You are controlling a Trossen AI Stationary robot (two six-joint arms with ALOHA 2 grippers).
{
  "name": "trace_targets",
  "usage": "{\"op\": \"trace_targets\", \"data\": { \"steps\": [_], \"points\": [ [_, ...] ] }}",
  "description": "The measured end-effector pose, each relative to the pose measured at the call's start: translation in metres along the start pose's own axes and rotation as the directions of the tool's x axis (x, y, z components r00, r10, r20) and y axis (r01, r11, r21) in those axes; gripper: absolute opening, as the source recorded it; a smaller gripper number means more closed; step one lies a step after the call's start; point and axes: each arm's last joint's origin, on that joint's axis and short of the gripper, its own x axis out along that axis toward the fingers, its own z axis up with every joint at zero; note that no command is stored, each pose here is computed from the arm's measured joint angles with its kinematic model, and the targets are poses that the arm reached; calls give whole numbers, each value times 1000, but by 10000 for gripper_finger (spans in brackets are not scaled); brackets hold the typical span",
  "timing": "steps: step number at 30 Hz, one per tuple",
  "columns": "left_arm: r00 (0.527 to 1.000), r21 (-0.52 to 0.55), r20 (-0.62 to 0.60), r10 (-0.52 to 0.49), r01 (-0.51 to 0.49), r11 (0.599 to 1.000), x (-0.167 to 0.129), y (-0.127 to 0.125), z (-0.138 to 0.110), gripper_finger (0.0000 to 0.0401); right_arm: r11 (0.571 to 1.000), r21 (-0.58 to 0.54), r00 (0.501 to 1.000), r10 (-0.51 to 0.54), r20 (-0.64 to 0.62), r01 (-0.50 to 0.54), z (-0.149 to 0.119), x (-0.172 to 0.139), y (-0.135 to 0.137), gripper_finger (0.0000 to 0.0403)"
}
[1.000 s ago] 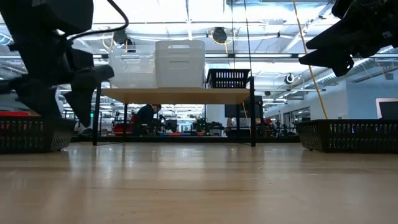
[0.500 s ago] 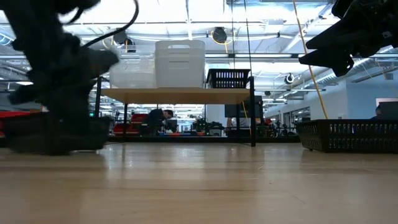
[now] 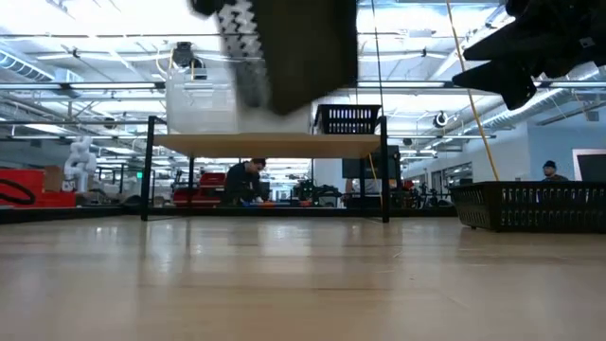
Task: Stack baskets on shelf by color
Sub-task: Stack the left black bin on top of the black bin on the shelf
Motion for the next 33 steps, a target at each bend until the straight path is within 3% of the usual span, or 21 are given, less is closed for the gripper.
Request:
{"op": "trace_targets", "data": {
  "steps": [6, 12, 18, 22, 26, 33],
  "points": [
    [997, 269, 67, 34, -50, 962, -17, -16, 65, 6, 1000, 0, 1000, 2, 4, -2, 0, 0, 0, 205],
    [985, 500, 126, 119, -166, 850, -27, -9, 129, 10, 1000, 3, 1000, 10, 22, -10, 2, 0, 1, 205],
    [940, 528, 263, 220, -331, 783, -23, 30, 194, 10, 1000, -10, 1000, 5, 9, -5, 1, 0, 1, 205],
    [907, 516, 287, 308, -417, 748, -16, 66, 218, 15, 1000, -19, 1000, 0, -1, 0, 0, 0, 0, 205],
    [879, 491, 275, 389, -476, 729, -7, 104, 228, 5, 999, -33, 1000, -7, -18, 7, -2, 1, -1, 205],
    [850, 514, 166, 501, -508, 691, 8, 156, 223, 23, 999, -37, 999, -18, -42, 16, -5, 0, -2, 205]
  ]
}}
